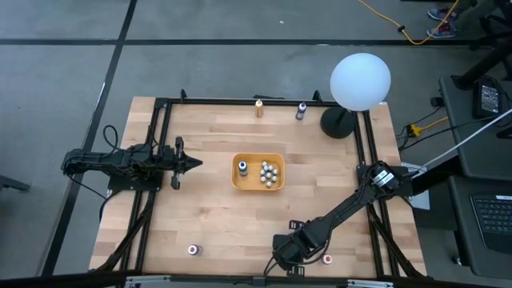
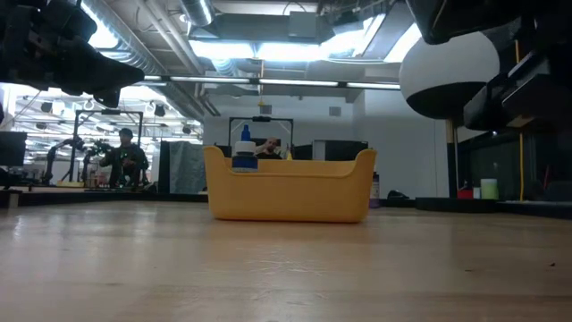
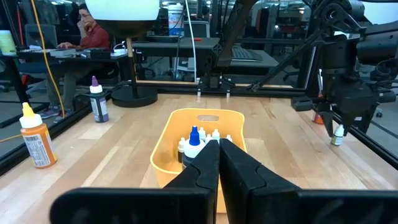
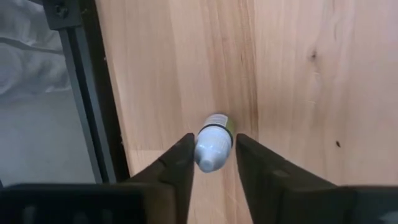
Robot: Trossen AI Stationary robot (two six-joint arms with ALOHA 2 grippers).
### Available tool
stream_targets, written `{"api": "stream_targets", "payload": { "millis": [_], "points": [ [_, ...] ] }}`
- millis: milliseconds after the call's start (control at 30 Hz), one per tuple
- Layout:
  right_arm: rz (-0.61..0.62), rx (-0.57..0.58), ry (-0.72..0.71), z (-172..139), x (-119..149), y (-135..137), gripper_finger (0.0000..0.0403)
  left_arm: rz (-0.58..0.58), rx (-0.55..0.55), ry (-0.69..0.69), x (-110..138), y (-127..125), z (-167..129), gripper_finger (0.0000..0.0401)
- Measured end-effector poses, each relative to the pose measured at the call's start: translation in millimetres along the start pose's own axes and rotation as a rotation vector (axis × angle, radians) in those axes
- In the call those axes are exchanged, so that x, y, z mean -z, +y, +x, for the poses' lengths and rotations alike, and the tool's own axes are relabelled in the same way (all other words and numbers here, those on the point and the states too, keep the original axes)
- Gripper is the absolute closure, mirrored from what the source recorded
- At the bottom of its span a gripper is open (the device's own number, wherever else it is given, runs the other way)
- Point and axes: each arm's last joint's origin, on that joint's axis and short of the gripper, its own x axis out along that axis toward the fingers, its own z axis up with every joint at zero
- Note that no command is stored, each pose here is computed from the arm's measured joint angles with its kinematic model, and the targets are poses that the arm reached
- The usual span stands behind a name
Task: Pick & Place food coloring
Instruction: Put the green food coloring bottle into the yellow bin
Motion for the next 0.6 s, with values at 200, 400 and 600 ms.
{"api": "stream_targets", "payload": {
  "millis": [200, 400, 600],
  "points": [
    [-0.004, -0.003, -0.002, -0.7, -0.2, 0.3, 0.0323, 0.000, 0.000, 0.000, 0.0, 0.0, 0.0, 0.0392],
    [-0.004, -0.010, 0.002, -0.9, -0.3, 0.5, 0.0325, 0.000, 0.000, 0.000, 0.0, 0.0, 0.0, 0.0392],
    [0.012, -0.080, 0.066, -7.9, -1.3, -1.3, 0.0326, 0.000, 0.000, 0.000, 0.0, 0.0, 0.0, 0.0394]
  ]
}}
